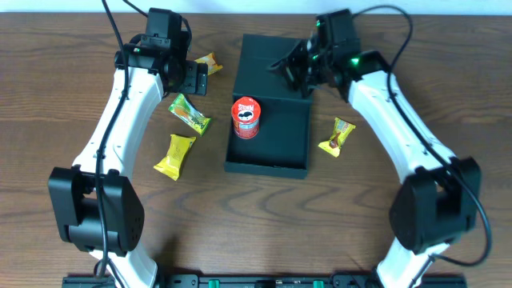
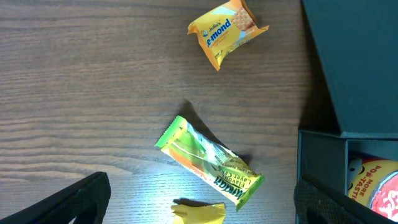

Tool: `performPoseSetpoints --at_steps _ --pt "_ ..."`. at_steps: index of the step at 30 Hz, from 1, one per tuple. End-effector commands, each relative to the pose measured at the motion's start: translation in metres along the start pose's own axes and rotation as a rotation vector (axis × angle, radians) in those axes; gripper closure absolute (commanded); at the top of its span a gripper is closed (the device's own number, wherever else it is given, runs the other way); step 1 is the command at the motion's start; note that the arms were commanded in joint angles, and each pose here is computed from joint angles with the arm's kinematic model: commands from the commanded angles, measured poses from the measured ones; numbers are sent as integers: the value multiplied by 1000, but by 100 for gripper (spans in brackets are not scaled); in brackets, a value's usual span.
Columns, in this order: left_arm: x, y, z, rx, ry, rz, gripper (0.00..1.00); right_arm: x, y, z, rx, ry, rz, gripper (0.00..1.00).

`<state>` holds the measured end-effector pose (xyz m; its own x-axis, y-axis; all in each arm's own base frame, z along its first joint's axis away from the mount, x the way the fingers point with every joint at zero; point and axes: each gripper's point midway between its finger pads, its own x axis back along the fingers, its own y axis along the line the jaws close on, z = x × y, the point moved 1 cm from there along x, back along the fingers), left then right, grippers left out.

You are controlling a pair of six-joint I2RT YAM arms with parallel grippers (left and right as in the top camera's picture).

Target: Pack container

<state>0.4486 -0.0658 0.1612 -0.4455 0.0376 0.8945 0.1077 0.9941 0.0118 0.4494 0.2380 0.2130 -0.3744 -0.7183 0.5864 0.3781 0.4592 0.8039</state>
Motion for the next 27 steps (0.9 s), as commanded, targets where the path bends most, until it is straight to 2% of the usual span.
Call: performPoseSetpoints --at_steps 1,4,8,14,17,19,23,27 --pt "6 2 -8 -12 -21 -7 4 27 30 22 402 42 -105 98" --pt "6 2 -8 -12 -21 -7 5 41 21 39 680 47 -36 98" --pt "6 2 -7 -12 -20 -7 5 71 -20 41 784 -48 291 96" --pt "6 2 -6 -12 -14 -7 5 129 -67 46 719 -212 720 98" --pt "6 2 -4 -13 -7 -7 5 167 -94 47 595 -389 989 98" --pt "6 2 -1 -13 6 -7 5 182 -107 54 514 -470 1087 99" --pt "6 2 4 -14 28 -8 5 159 -126 74 534 -403 1107 99" --pt "6 2 4 -29 29 -9 5 91 -153 109 675 -89 950 99"
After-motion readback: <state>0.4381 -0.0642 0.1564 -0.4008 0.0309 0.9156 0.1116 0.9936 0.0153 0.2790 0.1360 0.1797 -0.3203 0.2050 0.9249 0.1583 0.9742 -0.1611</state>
